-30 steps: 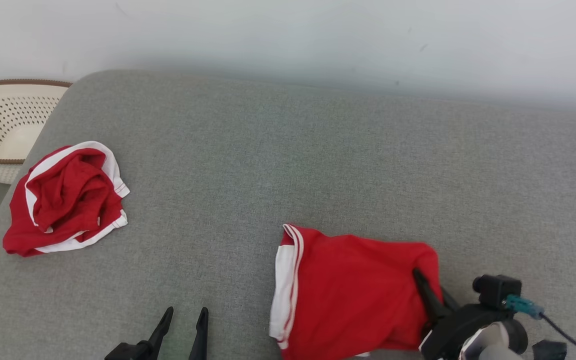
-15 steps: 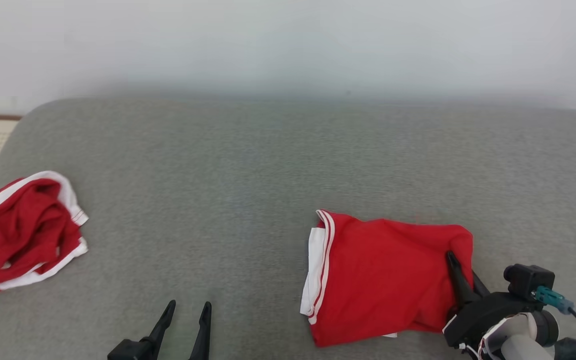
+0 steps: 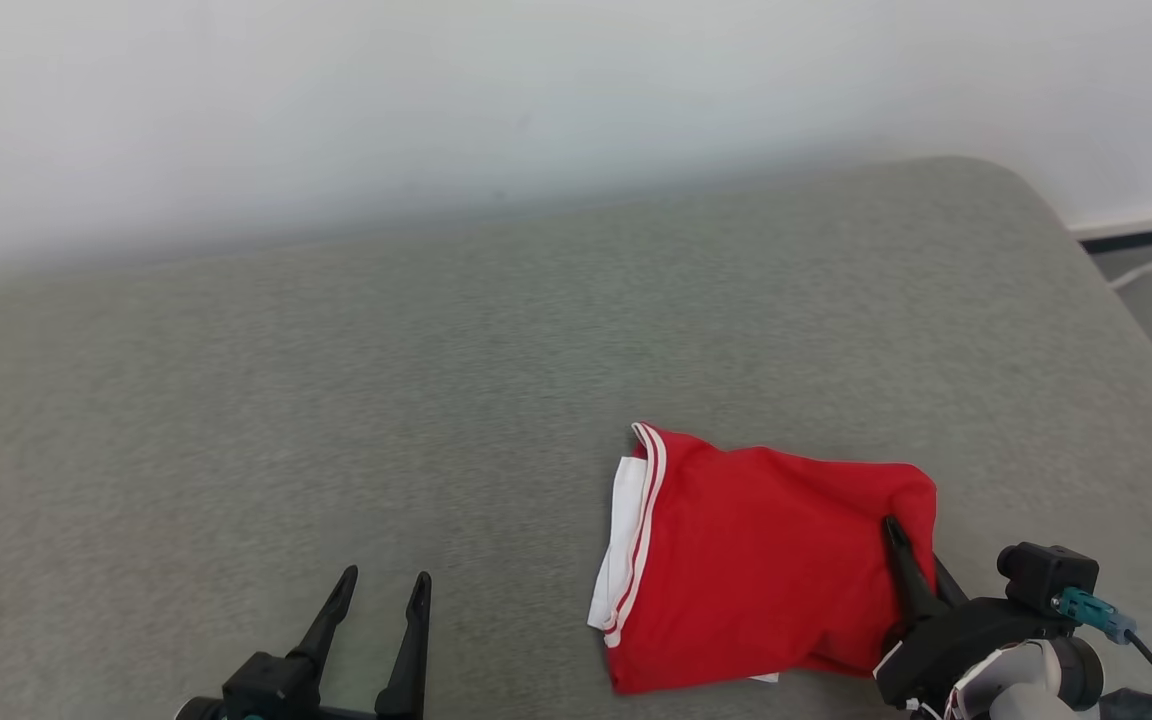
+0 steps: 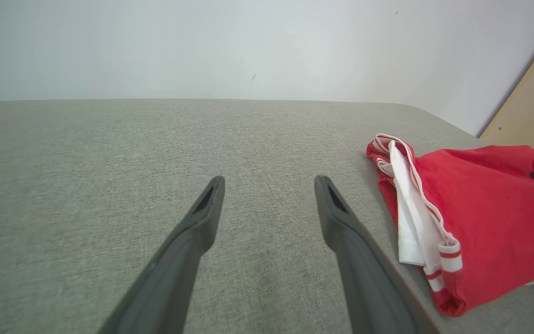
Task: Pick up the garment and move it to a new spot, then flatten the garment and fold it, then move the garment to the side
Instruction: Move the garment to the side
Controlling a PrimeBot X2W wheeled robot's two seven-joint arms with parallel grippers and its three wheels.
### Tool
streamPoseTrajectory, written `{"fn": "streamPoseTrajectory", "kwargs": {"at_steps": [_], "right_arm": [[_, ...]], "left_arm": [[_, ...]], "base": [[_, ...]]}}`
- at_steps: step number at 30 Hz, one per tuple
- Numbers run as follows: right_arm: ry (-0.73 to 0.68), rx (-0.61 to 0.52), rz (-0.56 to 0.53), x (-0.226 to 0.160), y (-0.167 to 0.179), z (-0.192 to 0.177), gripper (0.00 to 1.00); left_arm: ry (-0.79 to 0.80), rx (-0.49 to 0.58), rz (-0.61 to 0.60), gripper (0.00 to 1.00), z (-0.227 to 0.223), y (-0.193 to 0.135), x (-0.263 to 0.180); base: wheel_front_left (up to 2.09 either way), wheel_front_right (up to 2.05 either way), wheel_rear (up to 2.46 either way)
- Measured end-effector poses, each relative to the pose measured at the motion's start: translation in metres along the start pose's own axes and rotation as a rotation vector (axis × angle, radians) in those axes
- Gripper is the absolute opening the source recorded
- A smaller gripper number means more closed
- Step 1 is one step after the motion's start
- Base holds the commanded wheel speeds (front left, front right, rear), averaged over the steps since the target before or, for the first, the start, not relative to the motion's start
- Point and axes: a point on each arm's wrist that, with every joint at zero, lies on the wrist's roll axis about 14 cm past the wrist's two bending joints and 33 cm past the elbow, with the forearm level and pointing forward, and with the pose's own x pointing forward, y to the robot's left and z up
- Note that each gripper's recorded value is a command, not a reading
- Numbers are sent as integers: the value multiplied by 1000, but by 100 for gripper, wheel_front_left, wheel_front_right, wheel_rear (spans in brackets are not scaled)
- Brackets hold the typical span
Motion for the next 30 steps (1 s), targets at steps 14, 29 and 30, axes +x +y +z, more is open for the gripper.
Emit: {"fn": "streamPoseTrajectory", "kwargs": {"at_steps": [14, 29, 30], "right_arm": [[-30, 33, -160, -36, -44, 3, 0], [-101, -283, -128, 45, -74, 83, 0], [-106, -311, -138, 52, -80, 91, 0]], "left_arm": [[-11, -4, -222, 100, -7, -69, 40], [-29, -21, -278, 100, -22, -71, 69], [-29, -22, -275, 100, -24, -68, 71]], "base": [[0, 0, 0], [0, 0, 0], [0, 0, 0]]}}
